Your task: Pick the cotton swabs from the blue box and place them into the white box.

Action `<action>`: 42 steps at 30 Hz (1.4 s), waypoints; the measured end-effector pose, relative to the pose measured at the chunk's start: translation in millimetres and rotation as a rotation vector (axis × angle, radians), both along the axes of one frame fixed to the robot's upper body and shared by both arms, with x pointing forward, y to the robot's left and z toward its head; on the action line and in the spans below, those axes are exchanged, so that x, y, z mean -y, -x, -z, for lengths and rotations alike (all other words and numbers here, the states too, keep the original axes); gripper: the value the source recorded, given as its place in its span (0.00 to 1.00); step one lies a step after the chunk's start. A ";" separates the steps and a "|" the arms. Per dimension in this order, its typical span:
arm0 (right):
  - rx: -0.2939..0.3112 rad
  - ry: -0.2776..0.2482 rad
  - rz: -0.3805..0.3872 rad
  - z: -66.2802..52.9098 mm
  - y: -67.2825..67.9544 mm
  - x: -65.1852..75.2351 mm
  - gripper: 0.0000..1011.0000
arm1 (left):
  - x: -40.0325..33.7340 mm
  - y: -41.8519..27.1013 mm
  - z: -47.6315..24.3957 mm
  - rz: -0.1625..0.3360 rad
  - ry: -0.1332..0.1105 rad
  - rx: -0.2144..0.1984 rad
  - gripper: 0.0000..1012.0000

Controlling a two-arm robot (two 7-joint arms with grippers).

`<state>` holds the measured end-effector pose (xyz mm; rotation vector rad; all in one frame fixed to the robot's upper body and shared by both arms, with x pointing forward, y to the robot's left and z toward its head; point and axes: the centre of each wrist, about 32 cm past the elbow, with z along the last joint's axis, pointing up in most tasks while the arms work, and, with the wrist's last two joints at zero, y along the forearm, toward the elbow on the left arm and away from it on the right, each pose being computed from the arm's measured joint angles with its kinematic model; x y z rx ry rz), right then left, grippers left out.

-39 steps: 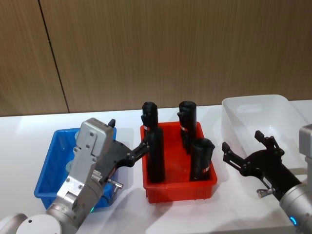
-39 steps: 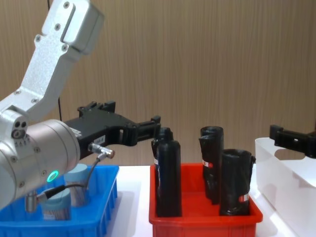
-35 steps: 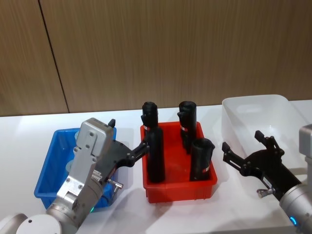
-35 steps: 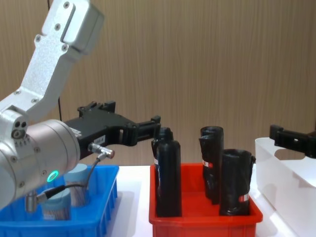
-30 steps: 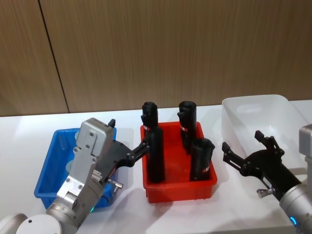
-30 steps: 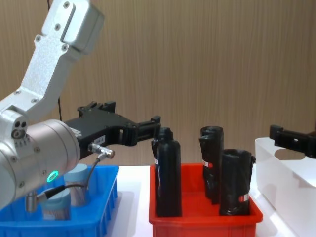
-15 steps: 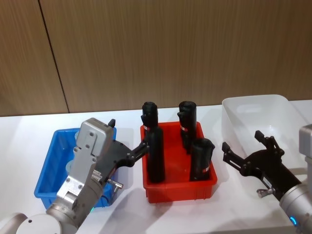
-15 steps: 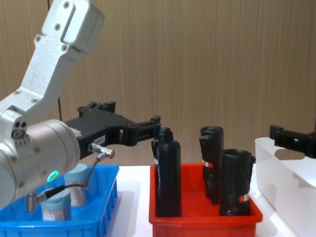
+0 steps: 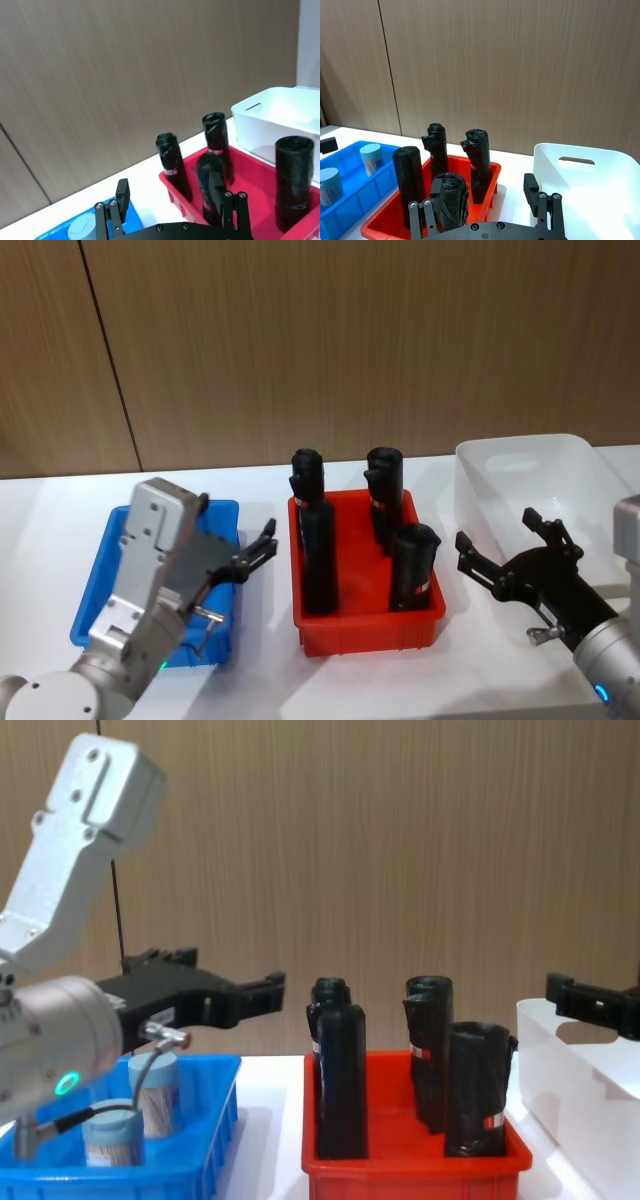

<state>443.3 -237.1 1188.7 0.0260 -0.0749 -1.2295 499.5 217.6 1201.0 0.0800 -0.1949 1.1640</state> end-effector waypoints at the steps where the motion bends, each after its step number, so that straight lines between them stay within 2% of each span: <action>1: 0.000 0.000 0.000 0.0 0.0 0.0 0.99 | -3.1 -1.1 0.2 -0.008 0.005 -0.012 0.99; 10: 0.000 0.000 0.000 0.0 0.0 0.0 0.99 | -18.2 -5.7 2.0 -0.057 0.025 -0.090 0.99; 17: 0.000 0.000 0.000 0.0 0.0 0.0 0.99 | -28.8 -8.3 2.7 -0.106 0.042 -0.175 0.99; 20: 0.000 0.000 0.000 0.0 0.0 0.0 0.99 | -31.7 -9.1 3.0 -0.129 0.047 -0.211 0.99; 21: 0.000 0.000 0.000 0.0 0.0 0.0 0.99 | -31.7 -9.1 3.0 -0.129 0.047 -0.211 0.99; 28: 0.000 0.000 0.000 0.0 0.0 0.0 0.99 | -39.2 -11.9 5.2 -0.193 0.064 -0.306 0.99; 38: 0.000 0.000 0.000 0.0 0.0 0.0 0.99 | -46.9 -19.0 8.1 -0.241 0.081 -0.381 0.99; 42: 0.000 0.000 0.000 0.0 0.0 0.0 0.99 | -49.2 -22.2 9.3 -0.251 0.084 -0.397 0.99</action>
